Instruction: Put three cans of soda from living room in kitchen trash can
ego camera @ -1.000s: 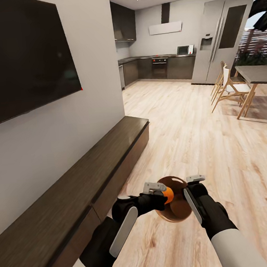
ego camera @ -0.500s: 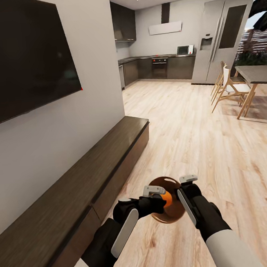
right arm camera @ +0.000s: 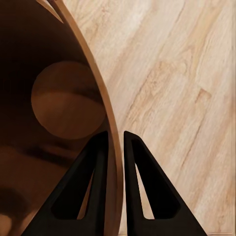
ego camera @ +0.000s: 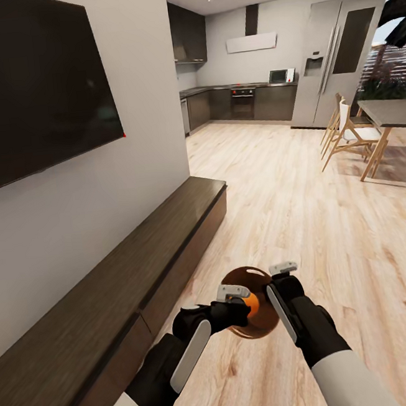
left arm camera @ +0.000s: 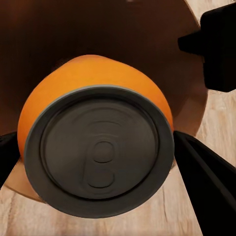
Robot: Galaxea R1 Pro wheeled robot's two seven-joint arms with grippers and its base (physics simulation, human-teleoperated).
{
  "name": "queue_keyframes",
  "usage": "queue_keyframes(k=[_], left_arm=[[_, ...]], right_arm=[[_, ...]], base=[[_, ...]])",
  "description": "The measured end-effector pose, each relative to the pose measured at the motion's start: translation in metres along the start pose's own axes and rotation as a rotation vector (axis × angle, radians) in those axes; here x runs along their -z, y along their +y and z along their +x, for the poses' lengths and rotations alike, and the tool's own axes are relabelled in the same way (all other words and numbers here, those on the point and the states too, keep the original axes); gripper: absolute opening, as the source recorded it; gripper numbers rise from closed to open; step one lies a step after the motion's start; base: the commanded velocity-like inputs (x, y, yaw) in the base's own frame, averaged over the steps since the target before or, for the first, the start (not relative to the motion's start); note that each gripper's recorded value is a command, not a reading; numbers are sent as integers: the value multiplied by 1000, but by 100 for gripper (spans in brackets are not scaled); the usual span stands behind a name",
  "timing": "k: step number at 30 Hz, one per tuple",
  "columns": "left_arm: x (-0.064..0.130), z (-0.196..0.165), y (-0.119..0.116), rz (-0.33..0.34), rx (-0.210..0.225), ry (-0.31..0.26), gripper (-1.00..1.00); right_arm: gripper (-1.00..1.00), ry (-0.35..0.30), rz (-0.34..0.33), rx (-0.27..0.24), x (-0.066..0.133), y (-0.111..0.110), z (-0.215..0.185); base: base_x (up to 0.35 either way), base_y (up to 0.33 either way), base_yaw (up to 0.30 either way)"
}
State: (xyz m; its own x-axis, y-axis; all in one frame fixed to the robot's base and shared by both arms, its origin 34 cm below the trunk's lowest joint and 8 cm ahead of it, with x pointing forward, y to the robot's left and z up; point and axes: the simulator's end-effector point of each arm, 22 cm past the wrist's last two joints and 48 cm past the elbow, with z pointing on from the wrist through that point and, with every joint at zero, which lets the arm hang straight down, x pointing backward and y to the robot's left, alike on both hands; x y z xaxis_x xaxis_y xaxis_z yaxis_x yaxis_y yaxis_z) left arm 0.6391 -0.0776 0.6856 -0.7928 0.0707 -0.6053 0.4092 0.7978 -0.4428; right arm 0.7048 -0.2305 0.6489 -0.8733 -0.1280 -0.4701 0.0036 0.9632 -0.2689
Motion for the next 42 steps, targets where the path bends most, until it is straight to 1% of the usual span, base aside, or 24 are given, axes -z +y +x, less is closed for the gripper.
queue_keyframes(k=[4,8,10,16,21,23,26,33,34,42], left_arm=[[-6,9,8,-17,10,7,-100],[-9,13,12,-23,17,10,-100],[-10,13,12,-24,18,10,-100],[-11,15,14,-26,20,11,-100],[-11,11,14,-27,22,-9,-100],[-11,11,14,-28,22,-11,-100],[-11,10,14,-28,22,-16,-100],[-12,10,15,-30,21,-18,-100],[-12,10,15,-30,21,-18,100],[-12,9,15,-31,20,-20,100]], right_arm=[[-100,4,-11,-2,3,2,0],[-100,4,-8,6,4,2,-1],[-100,3,-11,8,4,4,-1],[-100,-8,-24,36,8,15,-4],[-100,-12,-24,47,10,19,-5],[-100,-15,-36,48,12,25,-6],[-100,-24,-45,64,15,32,-8],[-100,-53,-42,69,22,33,-18],[-100,-56,-43,68,22,33,-18],[-100,-61,-42,68,24,32,-20]], base=[[0,0,0],[0,0,0],[0,0,0],[0,0,0],[0,0,0],[0,0,0],[0,0,0],[0,0,0],[0,0,0],[0,0,0]])
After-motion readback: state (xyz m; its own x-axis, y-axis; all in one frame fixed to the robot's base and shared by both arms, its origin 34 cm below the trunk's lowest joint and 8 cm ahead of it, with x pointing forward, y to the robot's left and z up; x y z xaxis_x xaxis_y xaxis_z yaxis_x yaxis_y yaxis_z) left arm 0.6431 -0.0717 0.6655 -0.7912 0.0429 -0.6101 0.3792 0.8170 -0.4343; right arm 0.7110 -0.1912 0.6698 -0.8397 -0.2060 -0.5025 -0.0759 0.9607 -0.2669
